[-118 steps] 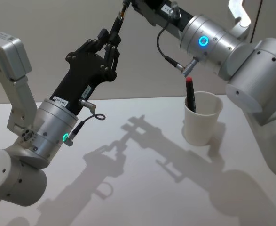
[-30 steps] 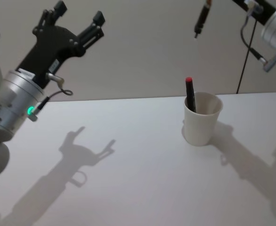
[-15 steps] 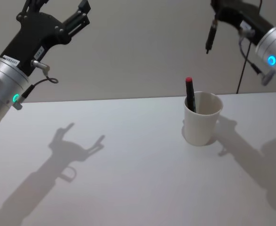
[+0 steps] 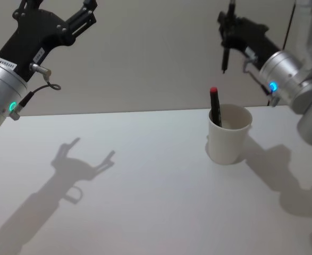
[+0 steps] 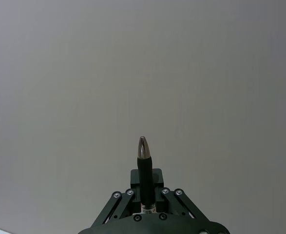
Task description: Place the pen into the pen holder.
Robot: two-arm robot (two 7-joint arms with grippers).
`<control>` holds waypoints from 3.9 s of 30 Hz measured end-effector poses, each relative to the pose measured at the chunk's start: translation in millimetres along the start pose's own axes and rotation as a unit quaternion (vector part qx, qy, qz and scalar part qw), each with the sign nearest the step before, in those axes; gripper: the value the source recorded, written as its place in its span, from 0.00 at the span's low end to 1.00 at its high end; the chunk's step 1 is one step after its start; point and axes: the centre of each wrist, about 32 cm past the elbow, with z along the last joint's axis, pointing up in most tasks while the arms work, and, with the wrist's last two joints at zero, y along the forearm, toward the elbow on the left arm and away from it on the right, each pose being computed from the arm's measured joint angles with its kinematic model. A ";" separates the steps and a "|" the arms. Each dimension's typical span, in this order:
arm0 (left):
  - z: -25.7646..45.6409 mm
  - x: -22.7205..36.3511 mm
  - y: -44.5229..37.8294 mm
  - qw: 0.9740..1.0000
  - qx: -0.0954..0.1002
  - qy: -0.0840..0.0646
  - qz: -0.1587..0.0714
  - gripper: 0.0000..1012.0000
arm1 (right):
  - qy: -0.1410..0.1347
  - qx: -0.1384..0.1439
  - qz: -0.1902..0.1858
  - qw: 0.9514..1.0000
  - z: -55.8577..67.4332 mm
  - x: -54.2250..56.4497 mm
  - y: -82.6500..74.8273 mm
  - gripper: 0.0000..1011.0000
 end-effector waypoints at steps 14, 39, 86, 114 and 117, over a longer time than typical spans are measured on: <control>1.3 1.6 -0.3 1.000 0.000 -0.003 0.001 0.99 | -0.001 -0.010 0.017 1.000 -22.0 -15.2 -6.9 0.14; 2.0 2.3 -0.4 1.000 0.000 -0.004 0.001 0.99 | -0.010 -0.008 -0.003 1.000 -9.6 -18.0 -48.8 0.14; 2.0 2.3 -0.4 1.000 0.000 -0.003 0.001 0.99 | -0.008 -0.018 -0.003 1.000 -9.7 -20.4 -58.6 0.99; -65.4 -49.9 -2.2 0.995 0.096 -0.031 0.006 0.99 | -0.029 -0.029 -0.028 0.999 -34.7 -17.3 -93.8 0.99; -79.2 -63.2 -0.9 0.993 0.115 -0.039 0.003 0.99 | -0.033 -0.032 -0.033 0.998 -39.7 -16.8 -101.5 0.99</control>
